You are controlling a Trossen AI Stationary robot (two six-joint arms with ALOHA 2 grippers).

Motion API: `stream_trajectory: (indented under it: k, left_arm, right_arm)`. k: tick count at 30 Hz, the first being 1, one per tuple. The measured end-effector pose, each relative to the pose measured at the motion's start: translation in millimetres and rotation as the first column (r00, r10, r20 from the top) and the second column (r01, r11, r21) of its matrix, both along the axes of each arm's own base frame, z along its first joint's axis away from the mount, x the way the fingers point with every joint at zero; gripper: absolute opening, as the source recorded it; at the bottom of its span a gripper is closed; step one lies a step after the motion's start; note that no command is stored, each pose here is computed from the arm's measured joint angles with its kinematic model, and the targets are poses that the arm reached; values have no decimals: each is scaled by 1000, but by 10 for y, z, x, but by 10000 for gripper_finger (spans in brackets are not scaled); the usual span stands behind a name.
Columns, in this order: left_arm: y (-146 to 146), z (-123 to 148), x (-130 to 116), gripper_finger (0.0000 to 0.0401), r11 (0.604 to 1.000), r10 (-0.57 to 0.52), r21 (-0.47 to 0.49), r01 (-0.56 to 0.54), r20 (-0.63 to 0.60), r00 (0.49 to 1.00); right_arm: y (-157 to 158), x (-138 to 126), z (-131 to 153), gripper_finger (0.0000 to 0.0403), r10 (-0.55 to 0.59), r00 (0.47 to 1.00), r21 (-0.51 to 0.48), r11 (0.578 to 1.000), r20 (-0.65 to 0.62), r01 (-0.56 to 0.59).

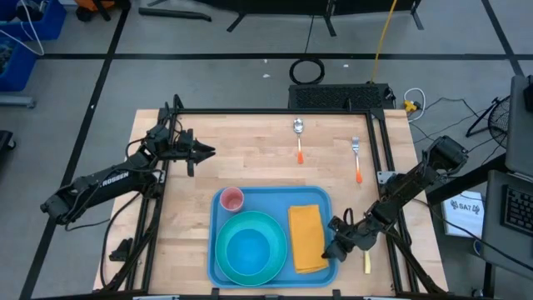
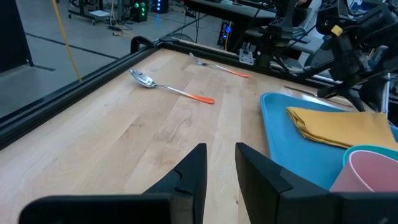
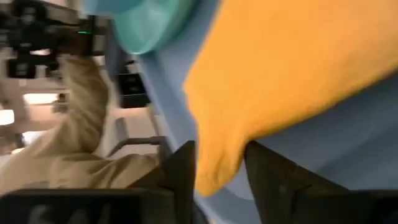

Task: Set up tray
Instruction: Put the yellow napkin on the blue tray to the right of the light blue plate, then put the orange fork on the yellow napkin

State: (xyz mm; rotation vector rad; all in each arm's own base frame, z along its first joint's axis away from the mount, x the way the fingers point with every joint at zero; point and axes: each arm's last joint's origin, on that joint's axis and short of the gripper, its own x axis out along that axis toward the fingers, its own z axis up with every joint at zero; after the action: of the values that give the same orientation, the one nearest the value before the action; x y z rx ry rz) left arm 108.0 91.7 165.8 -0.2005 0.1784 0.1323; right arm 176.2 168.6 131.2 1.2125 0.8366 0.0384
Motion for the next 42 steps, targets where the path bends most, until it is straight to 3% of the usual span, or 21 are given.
stream_trajectory:
  k: [8, 14, 17, 21, 28, 33, 36, 39, 42]
  left_arm:
    - [0, 0, 0, 88, 1000, 0, -2, 0, 0, 1000]
    - [-1, 0, 0, 88, 1000, 0, -4, 0, 0, 1000]
    - [0, 0, 0, 88, 1000, -1, -3, 1, 0, 1000]
    - [0, 0, 0, 88, 1000, -1, 1, 1, 0, 1000]
    - [0, 10, 2, 88, 1000, -8, 8, 8, 8, 1000]
    - [-18, 91, -10, 88, 985, -166, 65, 161, 86, 982]
    - [22, 93, -52, 88, 991, -124, 55, 120, 87, 988]
    - [65, 91, -96, 87, 997, -68, 39, 64, 86, 994]
    - [116, 90, -133, 72, 998, 60, -9, -59, 81, 995]
  right_arm:
    - [-10, 68, 173, 181, 22, 988, 34, 999, 150, -27]
    - [-24, 52, 174, 184, 3, 994, 54, 999, 113, -9]
    - [-52, 71, 164, 185, -9, 992, 13, 1000, 128, 8]
    - [-211, 223, 209, 182, -18, 964, -143, 988, 267, 58]
    - [-763, 556, 319, 173, 91, 901, -385, 918, 424, 89]
    - [-1195, 602, 546, 169, 157, 840, -472, 872, 519, 129]
    - [-1376, 518, 761, 169, 181, 788, -524, 827, 588, 201]
    - [-1518, 347, 952, 169, 180, 770, -574, 771, 612, 276]
    - [-1620, 124, 1120, 169, 142, 765, -622, 683, 628, 384]
